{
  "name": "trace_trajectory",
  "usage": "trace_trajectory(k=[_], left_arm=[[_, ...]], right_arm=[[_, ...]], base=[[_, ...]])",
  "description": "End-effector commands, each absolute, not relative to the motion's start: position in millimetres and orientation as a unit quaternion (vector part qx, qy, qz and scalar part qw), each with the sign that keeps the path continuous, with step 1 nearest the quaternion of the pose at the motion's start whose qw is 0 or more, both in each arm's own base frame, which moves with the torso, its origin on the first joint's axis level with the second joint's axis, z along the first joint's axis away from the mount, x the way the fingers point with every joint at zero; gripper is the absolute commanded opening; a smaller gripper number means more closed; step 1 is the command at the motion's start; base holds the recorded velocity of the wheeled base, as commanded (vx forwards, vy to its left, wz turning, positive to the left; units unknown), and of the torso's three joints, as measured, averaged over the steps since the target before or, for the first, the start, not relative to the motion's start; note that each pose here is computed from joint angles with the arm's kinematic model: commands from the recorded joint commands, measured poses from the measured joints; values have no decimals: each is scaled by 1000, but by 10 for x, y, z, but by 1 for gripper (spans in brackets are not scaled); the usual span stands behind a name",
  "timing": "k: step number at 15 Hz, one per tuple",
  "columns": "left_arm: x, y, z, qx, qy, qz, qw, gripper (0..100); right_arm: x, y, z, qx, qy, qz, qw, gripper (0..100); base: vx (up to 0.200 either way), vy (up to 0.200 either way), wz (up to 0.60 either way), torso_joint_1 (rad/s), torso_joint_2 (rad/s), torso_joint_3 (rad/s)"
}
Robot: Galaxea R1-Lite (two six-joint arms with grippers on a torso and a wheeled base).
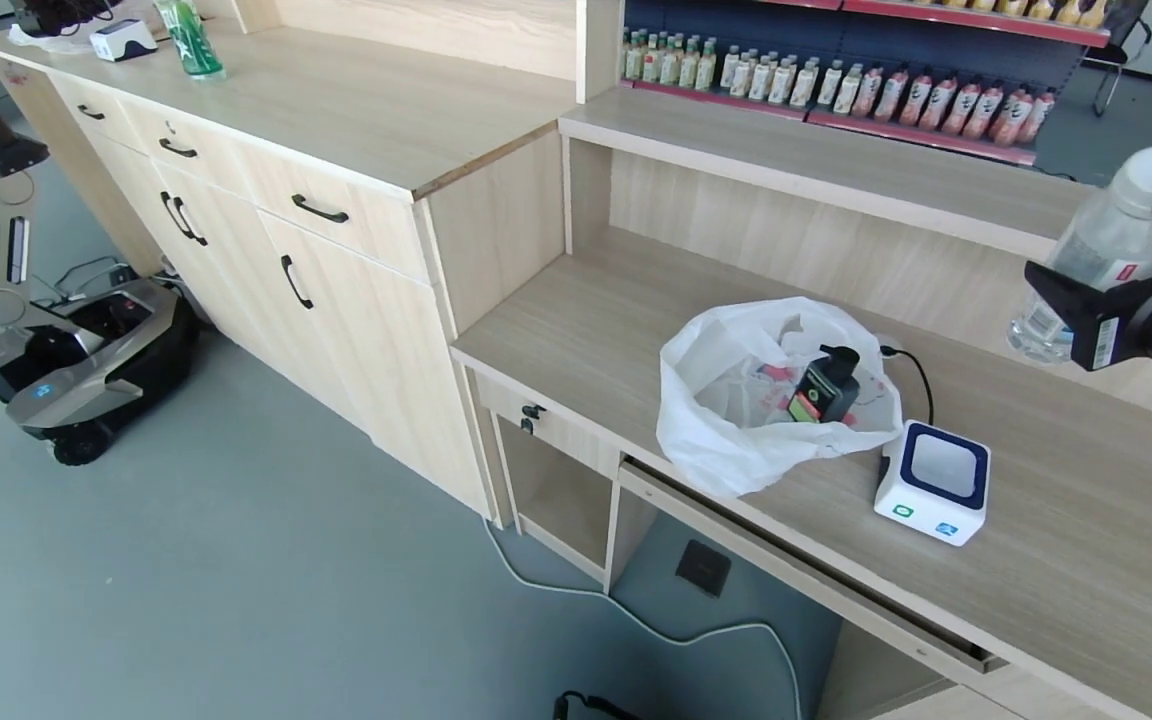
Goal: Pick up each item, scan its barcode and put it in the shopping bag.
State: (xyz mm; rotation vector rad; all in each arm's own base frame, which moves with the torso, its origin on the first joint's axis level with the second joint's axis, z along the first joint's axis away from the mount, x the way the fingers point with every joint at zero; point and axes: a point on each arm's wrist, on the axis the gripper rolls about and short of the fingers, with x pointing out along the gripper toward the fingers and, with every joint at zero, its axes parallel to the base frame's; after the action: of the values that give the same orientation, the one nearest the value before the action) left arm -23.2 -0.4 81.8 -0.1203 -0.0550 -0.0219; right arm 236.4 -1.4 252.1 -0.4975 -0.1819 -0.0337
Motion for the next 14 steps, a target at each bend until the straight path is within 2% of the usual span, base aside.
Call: trace_trajectory(k=[1, 5, 9, 14], left_arm=[[-232, -4, 818, -60, -28, -11, 998, 100], [-232, -4, 818, -60, -28, -11, 998, 100], [-232, -4, 818, -60, -28, -11, 998, 100], [-232, -4, 818, -60, -28, -11, 998, 100]], right_arm=[[2558, 117, 2347, -233, -67, 22, 970, 0], [2896, 364, 1959, -137, -1, 77, 988, 0], [3180, 404, 1555, -77, 53, 81, 992, 0], [3434, 435, 1252, -70, 41, 78, 994, 0]], base=[[0, 0, 600, -2, -2, 7], [0, 0, 0, 0, 0, 0], [0, 0, 0, 0, 0, 0], [0, 0, 0, 0, 0, 0]])
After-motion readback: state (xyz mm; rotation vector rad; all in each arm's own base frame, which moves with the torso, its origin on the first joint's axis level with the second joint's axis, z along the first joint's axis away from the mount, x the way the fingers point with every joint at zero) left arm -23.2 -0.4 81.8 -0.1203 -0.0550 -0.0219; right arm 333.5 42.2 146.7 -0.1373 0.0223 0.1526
